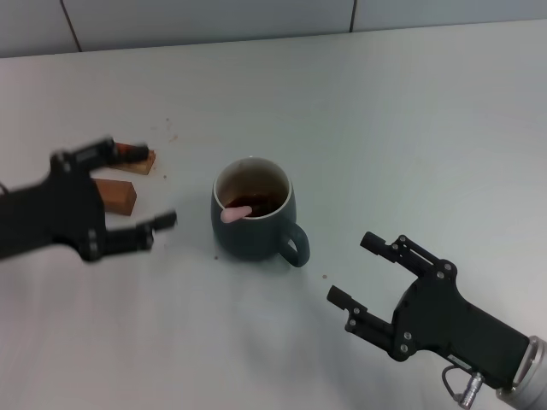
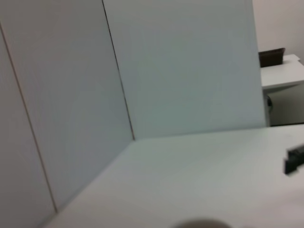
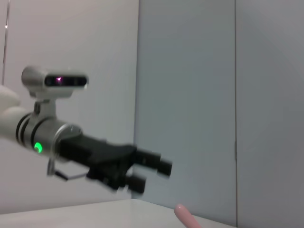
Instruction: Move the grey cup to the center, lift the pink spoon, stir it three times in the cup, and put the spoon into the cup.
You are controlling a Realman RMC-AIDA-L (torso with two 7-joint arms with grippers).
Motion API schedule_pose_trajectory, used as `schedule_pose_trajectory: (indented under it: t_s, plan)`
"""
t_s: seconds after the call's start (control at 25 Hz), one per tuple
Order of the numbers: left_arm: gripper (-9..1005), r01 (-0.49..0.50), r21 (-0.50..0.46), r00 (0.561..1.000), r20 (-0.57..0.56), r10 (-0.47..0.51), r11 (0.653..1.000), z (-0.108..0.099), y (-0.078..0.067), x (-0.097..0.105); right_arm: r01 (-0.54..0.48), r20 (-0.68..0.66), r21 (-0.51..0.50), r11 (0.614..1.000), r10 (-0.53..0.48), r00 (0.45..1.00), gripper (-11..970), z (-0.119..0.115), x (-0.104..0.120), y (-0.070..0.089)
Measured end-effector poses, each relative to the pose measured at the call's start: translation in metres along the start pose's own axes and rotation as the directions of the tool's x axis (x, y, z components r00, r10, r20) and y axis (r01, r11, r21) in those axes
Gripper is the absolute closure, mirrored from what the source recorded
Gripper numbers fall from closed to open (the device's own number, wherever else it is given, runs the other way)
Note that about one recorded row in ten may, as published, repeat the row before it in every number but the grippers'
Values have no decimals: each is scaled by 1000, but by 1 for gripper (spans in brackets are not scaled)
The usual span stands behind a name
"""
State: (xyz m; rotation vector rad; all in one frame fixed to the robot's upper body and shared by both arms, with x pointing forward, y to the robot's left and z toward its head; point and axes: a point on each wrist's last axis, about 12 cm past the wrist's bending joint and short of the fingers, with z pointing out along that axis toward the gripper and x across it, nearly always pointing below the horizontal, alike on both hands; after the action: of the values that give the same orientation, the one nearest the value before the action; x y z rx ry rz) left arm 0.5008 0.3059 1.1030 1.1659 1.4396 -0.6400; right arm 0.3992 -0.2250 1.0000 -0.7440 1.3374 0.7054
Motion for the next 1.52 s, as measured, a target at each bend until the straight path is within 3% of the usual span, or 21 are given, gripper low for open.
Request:
schedule_pose_trajectory:
  t_s: [0.12, 0.4, 1.52]
  plan:
    - [164, 40, 32, 999, -29, -39, 999, 2, -18, 21, 2, 2, -5, 1000, -2, 1000, 230, 2, 0, -1]
    - [164, 104, 53, 995, -13, -104, 993, 3, -42, 41, 1, 5, -23, 1000, -1, 1000, 230, 7, -1, -2]
    - [164, 111, -21, 994, -3, -111, 994, -1, -39, 45, 11, -6, -45, 999, -12, 1000, 230, 13, -1, -6]
